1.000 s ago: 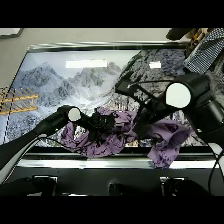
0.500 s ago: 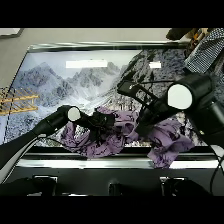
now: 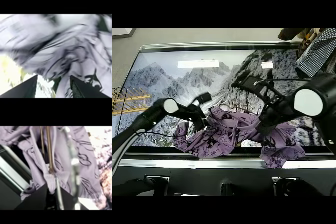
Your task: Fold the clothes and pants, and hang the long-sleeved shirts on hangers.
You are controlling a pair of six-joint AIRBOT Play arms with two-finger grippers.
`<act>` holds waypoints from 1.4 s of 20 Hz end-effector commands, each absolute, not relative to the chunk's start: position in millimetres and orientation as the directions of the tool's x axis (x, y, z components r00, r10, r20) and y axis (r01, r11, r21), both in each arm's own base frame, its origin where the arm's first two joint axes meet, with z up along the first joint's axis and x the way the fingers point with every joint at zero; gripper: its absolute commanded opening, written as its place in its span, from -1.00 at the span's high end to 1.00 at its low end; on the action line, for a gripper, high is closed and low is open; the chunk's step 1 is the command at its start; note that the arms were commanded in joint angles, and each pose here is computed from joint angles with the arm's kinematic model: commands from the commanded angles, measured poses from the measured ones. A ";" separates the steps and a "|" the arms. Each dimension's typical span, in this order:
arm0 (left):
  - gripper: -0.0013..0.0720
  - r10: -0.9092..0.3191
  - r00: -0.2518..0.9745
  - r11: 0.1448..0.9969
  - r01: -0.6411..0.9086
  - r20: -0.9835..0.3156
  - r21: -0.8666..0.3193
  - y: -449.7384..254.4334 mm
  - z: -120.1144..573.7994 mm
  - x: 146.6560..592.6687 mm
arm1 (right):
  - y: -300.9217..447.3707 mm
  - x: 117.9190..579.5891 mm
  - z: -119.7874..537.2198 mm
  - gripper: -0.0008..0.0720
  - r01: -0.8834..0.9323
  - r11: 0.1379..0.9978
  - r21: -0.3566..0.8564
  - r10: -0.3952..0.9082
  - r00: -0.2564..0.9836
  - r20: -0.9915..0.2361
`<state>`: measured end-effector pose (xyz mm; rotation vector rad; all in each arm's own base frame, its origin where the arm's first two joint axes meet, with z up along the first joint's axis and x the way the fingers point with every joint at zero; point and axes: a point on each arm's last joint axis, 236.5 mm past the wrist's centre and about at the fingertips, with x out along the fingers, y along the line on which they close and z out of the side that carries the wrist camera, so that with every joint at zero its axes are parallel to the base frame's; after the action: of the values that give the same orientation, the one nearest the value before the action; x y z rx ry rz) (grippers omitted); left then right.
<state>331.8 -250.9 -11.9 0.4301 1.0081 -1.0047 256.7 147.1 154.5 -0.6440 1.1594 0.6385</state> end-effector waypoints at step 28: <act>0.46 -0.742 0.182 0.659 0.379 -0.645 -0.650 -430.8 -10.1 313.3 | 139.4 258.7 157.2 0.85 -0.563 0.822 -0.090 0.095 0.291 -0.952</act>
<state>321.6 -427.9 2.0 -0.4287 1.0912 -0.7870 259.0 138.7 156.9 -0.4601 1.2045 0.4588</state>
